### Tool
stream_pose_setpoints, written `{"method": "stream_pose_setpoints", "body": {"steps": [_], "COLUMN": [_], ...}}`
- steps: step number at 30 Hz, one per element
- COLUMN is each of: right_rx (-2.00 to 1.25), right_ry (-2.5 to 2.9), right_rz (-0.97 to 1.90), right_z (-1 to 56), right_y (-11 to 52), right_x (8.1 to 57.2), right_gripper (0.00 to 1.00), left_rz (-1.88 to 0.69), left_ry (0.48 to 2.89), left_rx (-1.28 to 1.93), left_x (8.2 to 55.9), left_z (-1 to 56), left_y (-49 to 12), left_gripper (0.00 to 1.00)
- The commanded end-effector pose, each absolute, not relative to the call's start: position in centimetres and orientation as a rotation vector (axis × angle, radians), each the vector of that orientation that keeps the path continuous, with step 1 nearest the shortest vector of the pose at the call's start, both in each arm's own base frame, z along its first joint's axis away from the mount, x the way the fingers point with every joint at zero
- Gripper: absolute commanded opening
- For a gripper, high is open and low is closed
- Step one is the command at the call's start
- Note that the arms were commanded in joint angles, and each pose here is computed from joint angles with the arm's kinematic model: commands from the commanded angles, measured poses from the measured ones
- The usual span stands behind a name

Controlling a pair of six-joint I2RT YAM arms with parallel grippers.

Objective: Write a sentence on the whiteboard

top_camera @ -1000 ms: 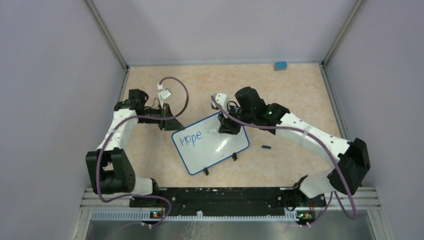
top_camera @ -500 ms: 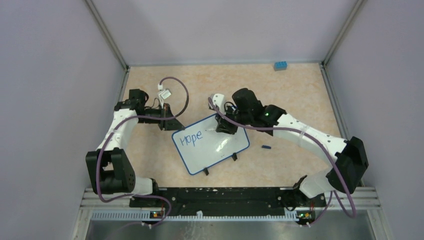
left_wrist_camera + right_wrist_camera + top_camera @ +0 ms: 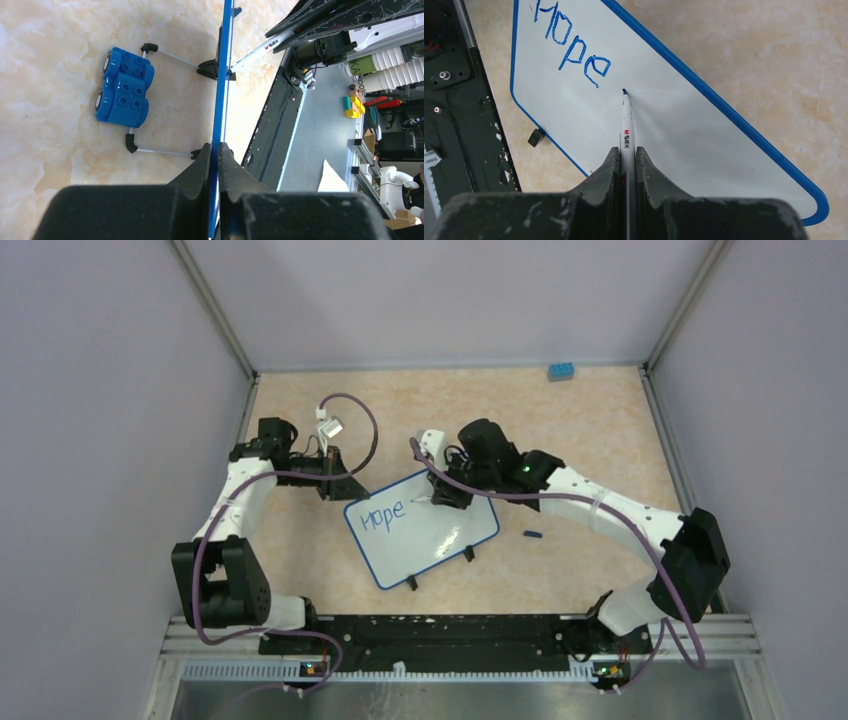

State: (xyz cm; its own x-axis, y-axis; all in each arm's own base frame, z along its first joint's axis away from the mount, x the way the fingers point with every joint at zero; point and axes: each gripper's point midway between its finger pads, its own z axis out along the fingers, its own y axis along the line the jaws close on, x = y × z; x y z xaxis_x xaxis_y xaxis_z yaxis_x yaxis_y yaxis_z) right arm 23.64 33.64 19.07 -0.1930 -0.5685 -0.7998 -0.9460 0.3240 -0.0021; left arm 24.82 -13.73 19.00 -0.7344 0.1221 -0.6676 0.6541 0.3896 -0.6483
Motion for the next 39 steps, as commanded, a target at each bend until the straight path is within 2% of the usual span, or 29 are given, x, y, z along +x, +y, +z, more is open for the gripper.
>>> {"method": "stream_pose_setpoints", "body": {"steps": [1, 39], "right_rx": [-1.260, -1.347], "right_ry": [1.809, 1.870], "right_rz": [0.598, 0.669], "right_z": [22.0, 18.6], "right_y": [33.2, 32.7], "right_x": [25.9, 22.9], "right_gripper": [0.00, 0.00], "left_rz": [-1.334, -1.328], "left_ry": [2.174, 2.178], "left_rx": [0.666, 0.669], "left_x": [23.8, 23.9], "left_z": [18.2, 18.1], "left_y": [-13.9, -13.9], "left_gripper": [0.00, 0.00]}}
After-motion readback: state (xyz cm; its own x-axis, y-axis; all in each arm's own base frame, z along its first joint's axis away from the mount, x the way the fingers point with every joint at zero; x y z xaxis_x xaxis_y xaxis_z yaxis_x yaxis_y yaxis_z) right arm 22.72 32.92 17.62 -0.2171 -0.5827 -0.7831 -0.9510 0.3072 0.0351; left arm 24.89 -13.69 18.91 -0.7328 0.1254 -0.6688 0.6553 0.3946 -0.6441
